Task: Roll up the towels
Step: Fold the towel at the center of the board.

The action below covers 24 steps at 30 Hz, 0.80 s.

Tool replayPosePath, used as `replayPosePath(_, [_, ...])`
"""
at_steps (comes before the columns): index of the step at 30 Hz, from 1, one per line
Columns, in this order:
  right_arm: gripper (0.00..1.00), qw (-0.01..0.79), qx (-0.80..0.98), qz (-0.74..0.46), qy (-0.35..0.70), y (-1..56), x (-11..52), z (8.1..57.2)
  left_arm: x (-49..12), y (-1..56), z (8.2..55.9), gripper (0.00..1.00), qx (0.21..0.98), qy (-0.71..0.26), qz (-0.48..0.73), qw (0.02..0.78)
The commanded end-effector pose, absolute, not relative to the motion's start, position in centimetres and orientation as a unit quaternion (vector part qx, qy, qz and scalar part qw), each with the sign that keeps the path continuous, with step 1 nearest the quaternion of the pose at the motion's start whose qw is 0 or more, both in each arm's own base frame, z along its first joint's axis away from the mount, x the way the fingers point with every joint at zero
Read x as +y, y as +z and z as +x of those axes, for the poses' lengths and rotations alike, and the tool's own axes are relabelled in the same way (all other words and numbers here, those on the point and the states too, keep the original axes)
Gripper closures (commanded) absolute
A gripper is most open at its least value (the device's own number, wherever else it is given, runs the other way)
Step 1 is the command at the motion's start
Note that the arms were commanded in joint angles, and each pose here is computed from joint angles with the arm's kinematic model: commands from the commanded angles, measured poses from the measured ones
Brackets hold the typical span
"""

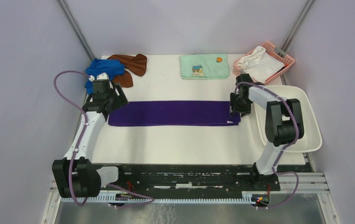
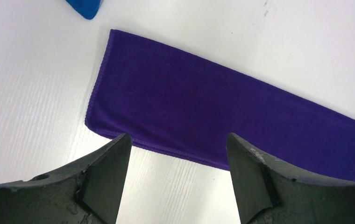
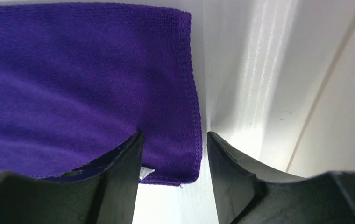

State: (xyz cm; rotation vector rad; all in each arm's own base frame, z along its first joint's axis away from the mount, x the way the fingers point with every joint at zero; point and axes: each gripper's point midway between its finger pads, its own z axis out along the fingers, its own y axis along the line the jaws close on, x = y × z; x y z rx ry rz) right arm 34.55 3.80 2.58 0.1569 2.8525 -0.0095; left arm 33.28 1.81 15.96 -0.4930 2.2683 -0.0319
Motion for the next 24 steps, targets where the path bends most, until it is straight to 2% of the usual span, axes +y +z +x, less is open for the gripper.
replayPosePath(1, [0.41,0.141,0.989,0.046,-0.014,2.3,3.4,35.3,1.6,16.9,33.9,0.18,0.889,0.000,-0.163,0.429])
replayPosePath(8, [0.49,0.075,0.996,0.049,0.023,-0.9,5.0,33.1,1.1,16.7,34.2,0.18,0.891,-0.009,-0.159,0.425])
replayPosePath(13, [0.64,0.041,0.996,0.062,0.041,-1.9,5.7,31.5,1.1,16.7,34.2,0.18,0.891,-0.010,-0.158,0.425])
replayPosePath(15, [0.72,0.036,0.997,0.062,0.040,-1.9,5.7,31.4,1.1,16.8,34.2,0.18,0.891,-0.010,-0.158,0.426])
replayPosePath(20, [0.98,0.066,0.997,0.038,0.023,-0.2,6.2,32.7,1.0,16.6,34.1,0.18,0.891,-0.012,-0.158,0.425])
replayPosePath(24, [0.99,0.110,0.994,0.006,-0.010,3.3,6.9,33.9,1.0,16.6,34.2,0.18,0.891,-0.011,-0.159,0.425])
